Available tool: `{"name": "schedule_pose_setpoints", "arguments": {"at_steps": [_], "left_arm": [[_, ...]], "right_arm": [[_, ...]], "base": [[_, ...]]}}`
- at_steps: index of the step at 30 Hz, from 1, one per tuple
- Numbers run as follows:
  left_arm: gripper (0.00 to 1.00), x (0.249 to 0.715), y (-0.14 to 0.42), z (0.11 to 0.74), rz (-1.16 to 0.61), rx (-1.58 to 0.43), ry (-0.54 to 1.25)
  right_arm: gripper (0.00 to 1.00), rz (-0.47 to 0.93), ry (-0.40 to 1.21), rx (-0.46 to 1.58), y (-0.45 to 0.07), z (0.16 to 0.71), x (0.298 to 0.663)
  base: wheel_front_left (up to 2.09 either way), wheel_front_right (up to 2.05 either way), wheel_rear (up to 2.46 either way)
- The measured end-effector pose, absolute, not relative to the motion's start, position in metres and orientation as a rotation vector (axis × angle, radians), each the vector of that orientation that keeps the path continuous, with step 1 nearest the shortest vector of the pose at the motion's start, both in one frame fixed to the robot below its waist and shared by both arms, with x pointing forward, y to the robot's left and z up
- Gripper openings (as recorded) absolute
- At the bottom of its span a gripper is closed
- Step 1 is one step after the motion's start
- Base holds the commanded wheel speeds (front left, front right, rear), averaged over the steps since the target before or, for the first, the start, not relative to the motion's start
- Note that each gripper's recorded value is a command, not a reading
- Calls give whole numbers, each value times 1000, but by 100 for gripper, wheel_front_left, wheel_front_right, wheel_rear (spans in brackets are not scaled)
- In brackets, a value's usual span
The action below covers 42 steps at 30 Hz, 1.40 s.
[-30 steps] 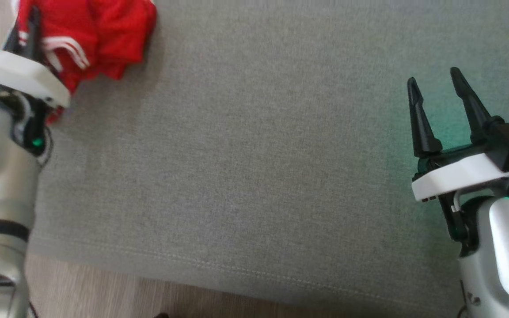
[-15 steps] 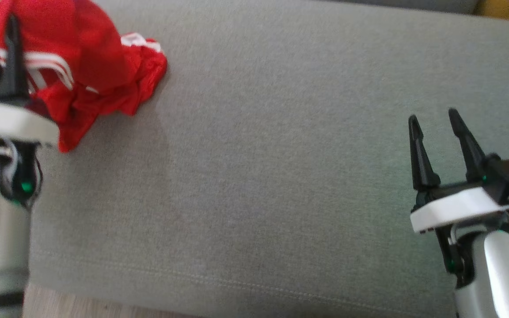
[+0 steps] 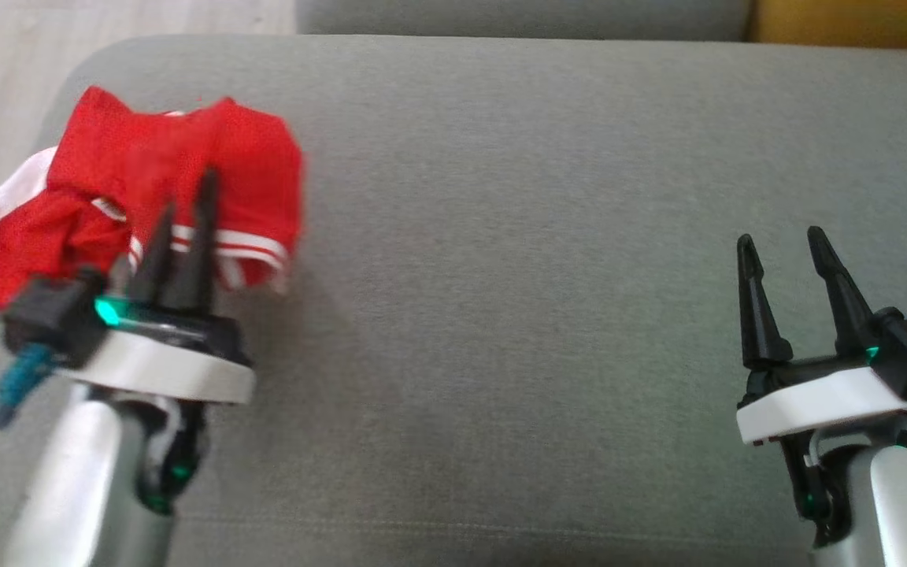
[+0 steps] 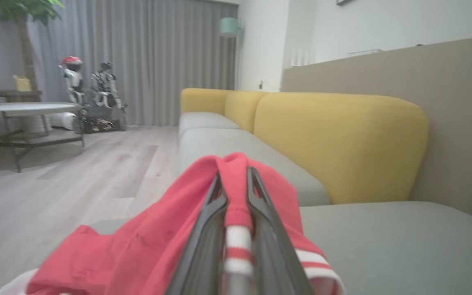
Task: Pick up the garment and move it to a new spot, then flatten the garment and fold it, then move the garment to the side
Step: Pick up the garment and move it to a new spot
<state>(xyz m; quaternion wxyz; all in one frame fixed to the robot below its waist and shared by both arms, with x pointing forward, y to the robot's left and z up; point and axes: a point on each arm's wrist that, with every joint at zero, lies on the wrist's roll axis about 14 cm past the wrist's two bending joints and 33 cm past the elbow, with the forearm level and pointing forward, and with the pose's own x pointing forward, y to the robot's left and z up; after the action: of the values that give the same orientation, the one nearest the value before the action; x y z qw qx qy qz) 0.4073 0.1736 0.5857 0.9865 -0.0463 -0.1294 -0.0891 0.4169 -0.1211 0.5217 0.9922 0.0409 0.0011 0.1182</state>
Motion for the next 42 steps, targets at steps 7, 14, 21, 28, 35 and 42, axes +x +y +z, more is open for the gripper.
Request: {"name": "schedule_pose_setpoints", "arguments": {"at_steps": [7,14,21,28,35,42], "left_arm": [[0,418,87,559,-415,-135,-162],[0,430,-17,551,-711,-166,-117],[0,428,-110,541,-976,-172,-77],[0,432,-160,501,-1116,-113,47],[32,422,-175,423,-1177,-51,280],[100,432,-168,443,-1151,-66,186]], "right_arm": [[100,170,17,106,-145,517,408],[100,86,5,119,-174,517,401],[100,-21,16,126,-209,506,391],[100,-96,51,119,-232,488,388],[100,-125,92,105,-240,470,389],[100,-97,74,110,-233,474,398]], "base": [[0,0,0],[0,0,0],[0,0,0],[0,0,0],[0,0,0],[0,0,0]]}}
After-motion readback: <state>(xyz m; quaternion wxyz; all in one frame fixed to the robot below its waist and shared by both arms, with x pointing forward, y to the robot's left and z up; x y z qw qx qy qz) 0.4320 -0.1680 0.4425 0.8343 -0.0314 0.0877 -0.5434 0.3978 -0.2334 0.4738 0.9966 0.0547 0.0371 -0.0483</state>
